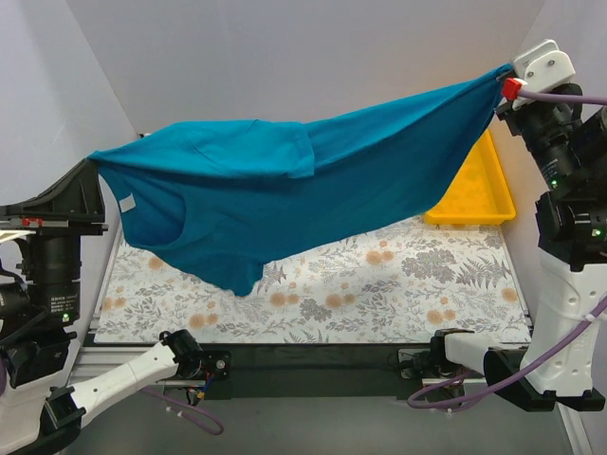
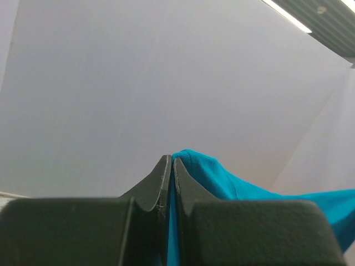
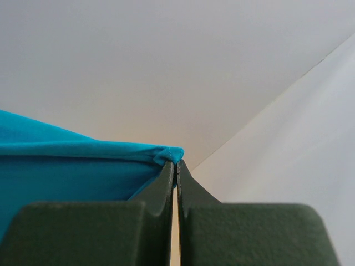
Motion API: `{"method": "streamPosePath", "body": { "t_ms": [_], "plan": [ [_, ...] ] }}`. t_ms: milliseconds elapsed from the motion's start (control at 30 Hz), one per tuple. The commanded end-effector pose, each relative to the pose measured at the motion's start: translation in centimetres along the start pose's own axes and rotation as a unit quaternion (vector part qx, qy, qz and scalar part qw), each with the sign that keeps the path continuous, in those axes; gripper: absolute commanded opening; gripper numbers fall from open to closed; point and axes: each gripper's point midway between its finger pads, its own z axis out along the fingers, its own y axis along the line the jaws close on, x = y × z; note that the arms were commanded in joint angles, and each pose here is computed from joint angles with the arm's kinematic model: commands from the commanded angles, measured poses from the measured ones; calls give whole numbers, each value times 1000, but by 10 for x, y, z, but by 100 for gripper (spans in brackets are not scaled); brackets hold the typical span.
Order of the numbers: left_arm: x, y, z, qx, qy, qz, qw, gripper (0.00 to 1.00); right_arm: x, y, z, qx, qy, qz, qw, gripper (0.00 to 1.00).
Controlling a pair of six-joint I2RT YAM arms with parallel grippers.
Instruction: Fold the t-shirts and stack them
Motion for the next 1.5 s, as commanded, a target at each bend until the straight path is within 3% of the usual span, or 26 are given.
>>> {"method": "streamPosePath", "body": {
  "t_ms": [0,333,500,600,800,1000,1067,1167,1233,1300,1467],
  "plan": [
    [7,-15,-12,58,26,-19,998,0,-28,-27,-24,55,-34,-5,998,1],
    [-8,-40,-34,149,38,-78,985,0,-57,-38,-56,74,-68,-7,995,1],
    [9,-32,-30,120,51,-73,989,0,-51,-35,-54,69,-61,-9,996,1],
    [39,-25,-24,88,73,-56,992,0,-32,-24,-37,47,-42,-3,998,1],
    [154,2,-12,-23,162,25,986,0,43,33,15,-46,16,36,998,1],
    [291,43,-15,-117,248,138,952,0,190,146,76,-173,116,121,971,1],
    [333,62,-5,-143,283,124,940,0,221,179,90,-196,144,131,961,1],
    [386,127,16,-180,344,60,920,0,260,215,121,-213,177,136,951,1],
    [413,161,24,-207,366,55,906,0,287,235,139,-220,201,144,944,1],
    [426,172,36,-206,371,49,904,0,306,239,156,-207,224,144,941,1],
    [479,200,41,-209,437,53,873,0,343,247,172,-189,267,134,935,1]
  ]
}}
